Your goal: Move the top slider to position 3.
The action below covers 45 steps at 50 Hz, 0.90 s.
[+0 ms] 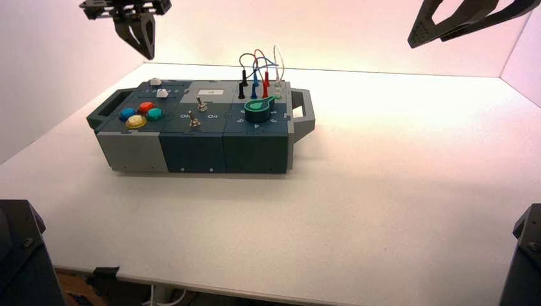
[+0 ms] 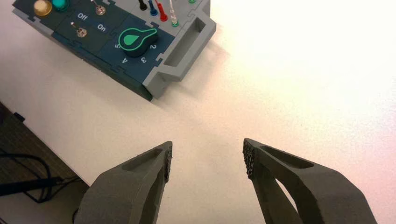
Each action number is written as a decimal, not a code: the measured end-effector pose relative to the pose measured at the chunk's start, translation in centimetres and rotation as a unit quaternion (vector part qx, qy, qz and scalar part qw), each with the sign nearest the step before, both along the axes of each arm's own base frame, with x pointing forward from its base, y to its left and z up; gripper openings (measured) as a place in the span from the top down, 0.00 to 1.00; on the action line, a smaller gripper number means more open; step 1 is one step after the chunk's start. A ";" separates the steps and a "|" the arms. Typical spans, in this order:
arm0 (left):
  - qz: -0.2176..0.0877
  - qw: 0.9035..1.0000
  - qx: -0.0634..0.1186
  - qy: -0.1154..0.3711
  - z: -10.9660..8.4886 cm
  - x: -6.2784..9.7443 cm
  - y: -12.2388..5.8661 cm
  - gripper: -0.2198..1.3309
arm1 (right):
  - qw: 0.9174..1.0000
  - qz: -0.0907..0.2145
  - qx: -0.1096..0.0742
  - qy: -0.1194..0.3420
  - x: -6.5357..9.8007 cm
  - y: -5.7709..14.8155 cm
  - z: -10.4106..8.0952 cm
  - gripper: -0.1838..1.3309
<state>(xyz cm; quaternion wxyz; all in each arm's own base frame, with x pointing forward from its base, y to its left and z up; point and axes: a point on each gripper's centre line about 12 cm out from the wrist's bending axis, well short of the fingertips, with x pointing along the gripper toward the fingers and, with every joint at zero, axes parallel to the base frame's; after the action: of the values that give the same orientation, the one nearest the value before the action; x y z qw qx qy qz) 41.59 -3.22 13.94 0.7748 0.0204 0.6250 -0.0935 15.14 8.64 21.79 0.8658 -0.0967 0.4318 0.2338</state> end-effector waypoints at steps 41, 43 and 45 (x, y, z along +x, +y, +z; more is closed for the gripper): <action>0.006 0.998 0.023 0.052 -3.9 -0.7 2.3 0.97 | 1.000 0.000 0.000 -0.002 0.0 0.0 0.1 0.03; 0.005 0.998 0.024 0.054 -4.1 -0.7 2.3 0.96 | 1.000 0.000 0.000 -0.001 0.0 0.0 0.0 0.03; 0.006 0.998 0.024 0.054 -4.3 -0.7 2.3 0.97 | 1.000 0.000 0.000 -0.001 0.0 0.0 0.0 0.03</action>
<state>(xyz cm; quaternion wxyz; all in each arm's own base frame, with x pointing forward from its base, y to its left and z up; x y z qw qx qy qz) 40.94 -0.91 9.65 0.7394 0.0299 0.6683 -0.0753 15.15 8.64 21.80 0.8661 -0.0966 0.4311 0.2338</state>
